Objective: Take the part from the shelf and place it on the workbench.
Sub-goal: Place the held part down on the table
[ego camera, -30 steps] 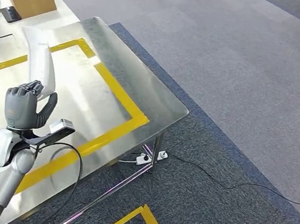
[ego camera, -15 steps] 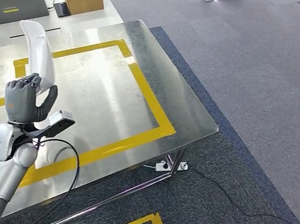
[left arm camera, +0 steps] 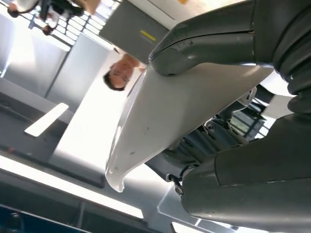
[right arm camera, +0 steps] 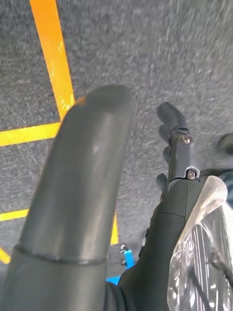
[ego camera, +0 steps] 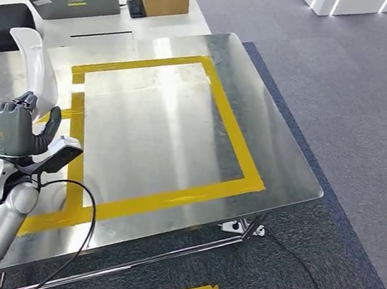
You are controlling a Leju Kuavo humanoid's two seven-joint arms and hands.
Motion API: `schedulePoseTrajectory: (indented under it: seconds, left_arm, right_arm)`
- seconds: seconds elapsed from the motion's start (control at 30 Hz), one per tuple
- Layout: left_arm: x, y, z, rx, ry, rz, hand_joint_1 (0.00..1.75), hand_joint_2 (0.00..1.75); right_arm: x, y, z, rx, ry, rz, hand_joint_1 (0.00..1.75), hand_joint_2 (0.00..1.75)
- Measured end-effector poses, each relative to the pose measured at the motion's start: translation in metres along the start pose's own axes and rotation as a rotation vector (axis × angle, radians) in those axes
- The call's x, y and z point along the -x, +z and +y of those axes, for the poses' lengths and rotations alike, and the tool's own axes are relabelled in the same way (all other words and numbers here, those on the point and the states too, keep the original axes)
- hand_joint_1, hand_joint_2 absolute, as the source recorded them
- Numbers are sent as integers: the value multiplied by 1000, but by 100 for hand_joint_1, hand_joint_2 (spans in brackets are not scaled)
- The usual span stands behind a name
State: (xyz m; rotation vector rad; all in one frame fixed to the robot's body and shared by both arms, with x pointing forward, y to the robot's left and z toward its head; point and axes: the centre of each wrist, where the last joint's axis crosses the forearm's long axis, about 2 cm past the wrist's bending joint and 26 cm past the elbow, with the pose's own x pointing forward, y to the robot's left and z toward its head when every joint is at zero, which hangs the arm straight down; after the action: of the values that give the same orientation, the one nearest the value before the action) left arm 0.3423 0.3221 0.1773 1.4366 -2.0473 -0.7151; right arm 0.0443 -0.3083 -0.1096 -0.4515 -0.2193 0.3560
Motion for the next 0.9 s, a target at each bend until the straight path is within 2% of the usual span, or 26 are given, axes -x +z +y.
schedulePoseTrajectory:
  seconds: [0.9]
  left_arm:
    - [0,-1,0,6,-31,-11,175,175]
  right_arm:
    - [-3,1,3,-17,-11,-15,0,0]
